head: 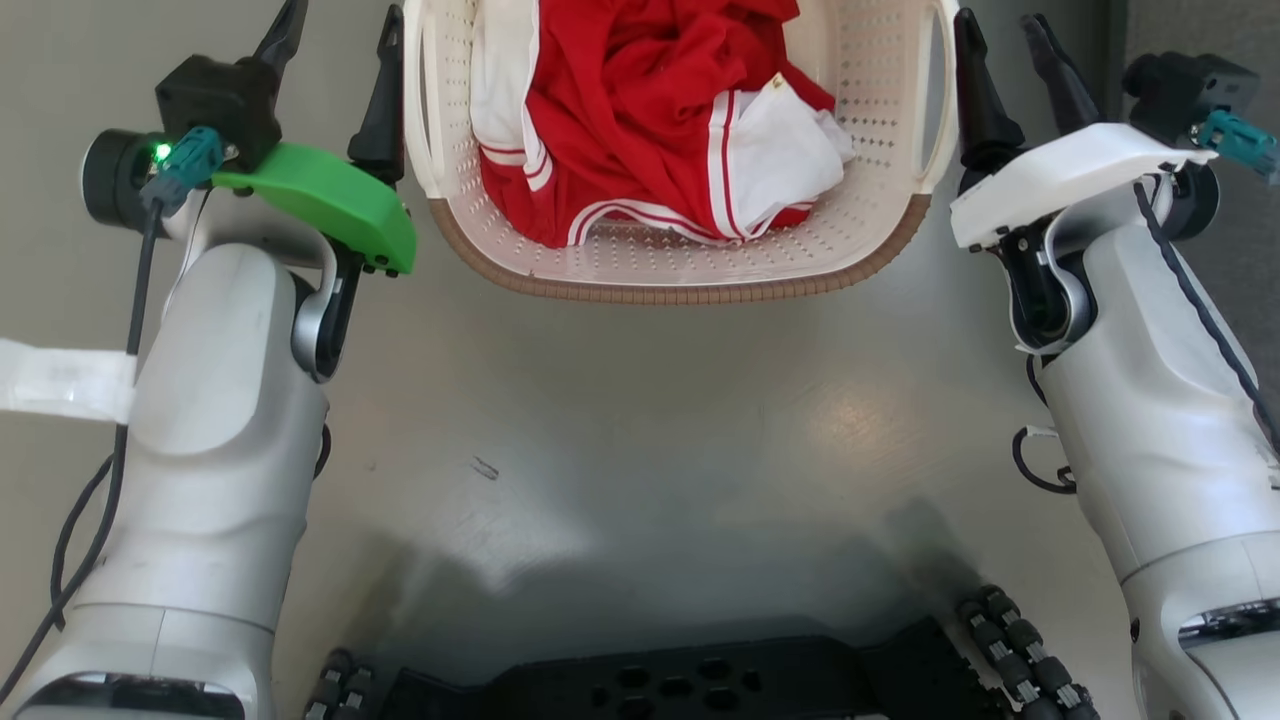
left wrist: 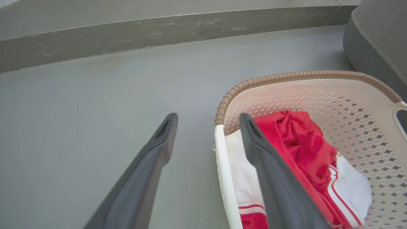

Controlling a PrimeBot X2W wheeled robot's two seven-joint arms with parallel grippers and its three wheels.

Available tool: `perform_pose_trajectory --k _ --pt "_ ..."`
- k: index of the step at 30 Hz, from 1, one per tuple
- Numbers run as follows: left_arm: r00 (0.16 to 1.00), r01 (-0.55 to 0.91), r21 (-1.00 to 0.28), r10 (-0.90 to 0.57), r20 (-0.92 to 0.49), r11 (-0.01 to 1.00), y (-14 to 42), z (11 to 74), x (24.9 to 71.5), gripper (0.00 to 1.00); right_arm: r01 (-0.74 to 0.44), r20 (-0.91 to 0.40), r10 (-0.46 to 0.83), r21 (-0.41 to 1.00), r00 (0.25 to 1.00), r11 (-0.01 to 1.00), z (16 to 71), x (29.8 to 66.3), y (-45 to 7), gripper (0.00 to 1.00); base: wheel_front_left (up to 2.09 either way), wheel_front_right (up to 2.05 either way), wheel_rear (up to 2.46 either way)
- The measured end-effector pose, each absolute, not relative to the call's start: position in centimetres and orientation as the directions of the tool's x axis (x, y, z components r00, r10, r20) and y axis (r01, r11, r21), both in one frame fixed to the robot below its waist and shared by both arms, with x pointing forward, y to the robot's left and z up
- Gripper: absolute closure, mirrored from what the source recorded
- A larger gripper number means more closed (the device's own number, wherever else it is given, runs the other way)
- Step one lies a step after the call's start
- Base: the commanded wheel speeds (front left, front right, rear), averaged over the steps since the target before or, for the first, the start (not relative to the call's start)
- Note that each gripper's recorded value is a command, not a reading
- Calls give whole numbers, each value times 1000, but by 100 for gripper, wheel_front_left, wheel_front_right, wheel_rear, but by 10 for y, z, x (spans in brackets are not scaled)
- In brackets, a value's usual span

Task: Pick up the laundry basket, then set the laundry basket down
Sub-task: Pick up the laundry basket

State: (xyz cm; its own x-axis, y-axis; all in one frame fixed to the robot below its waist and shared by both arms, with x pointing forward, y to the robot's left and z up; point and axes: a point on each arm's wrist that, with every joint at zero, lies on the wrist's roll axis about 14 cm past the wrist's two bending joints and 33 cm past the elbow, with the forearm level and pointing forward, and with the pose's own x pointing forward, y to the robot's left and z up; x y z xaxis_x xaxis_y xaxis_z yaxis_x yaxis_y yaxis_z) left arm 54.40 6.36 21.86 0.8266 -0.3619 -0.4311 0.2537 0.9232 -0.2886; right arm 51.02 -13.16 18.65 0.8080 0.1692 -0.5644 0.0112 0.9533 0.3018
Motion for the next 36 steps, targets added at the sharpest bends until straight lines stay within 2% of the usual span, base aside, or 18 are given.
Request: perform_pose_trajectory --k 13,20,30,31,32,33,34,35,36 --pt "750 250 -343 -405 -523 905 46 173 529 0 2 -637 202 304 744 953 145 505 -120 0 0 0 0" --pt "668 242 -371 -432 -606 896 38 145 513 0 0 -668 207 295 715 955 128 502 -119 0 0 0 0" --pt "641 235 -390 -443 -626 890 34 130 518 0 3 -703 216 297 677 955 107 498 -115 0 0 0 0" --pt "637 231 -392 -443 -631 891 34 128 516 0 2 -704 218 298 676 955 105 499 -114 18 0 0 0" --pt "634 228 -393 -442 -634 891 34 126 515 11 -1 -702 220 299 677 954 104 499 -114 42 0 0 0" --pt "631 222 -394 -439 -639 892 36 124 513 43 -1 -703 222 301 675 954 103 499 -113 61 0 0 0" --pt "626 217 -393 -437 -646 893 37 122 511 51 2 -705 224 304 673 953 101 499 -113 82 0 0 0" --pt "622 217 -398 -441 -648 891 36 122 510 79 2 -708 226 306 669 952 100 498 -112 100 0 0 0" --pt "619 222 -403 -448 -645 888 33 122 510 100 3 -711 226 305 666 952 99 497 -112 100 0 0 0"
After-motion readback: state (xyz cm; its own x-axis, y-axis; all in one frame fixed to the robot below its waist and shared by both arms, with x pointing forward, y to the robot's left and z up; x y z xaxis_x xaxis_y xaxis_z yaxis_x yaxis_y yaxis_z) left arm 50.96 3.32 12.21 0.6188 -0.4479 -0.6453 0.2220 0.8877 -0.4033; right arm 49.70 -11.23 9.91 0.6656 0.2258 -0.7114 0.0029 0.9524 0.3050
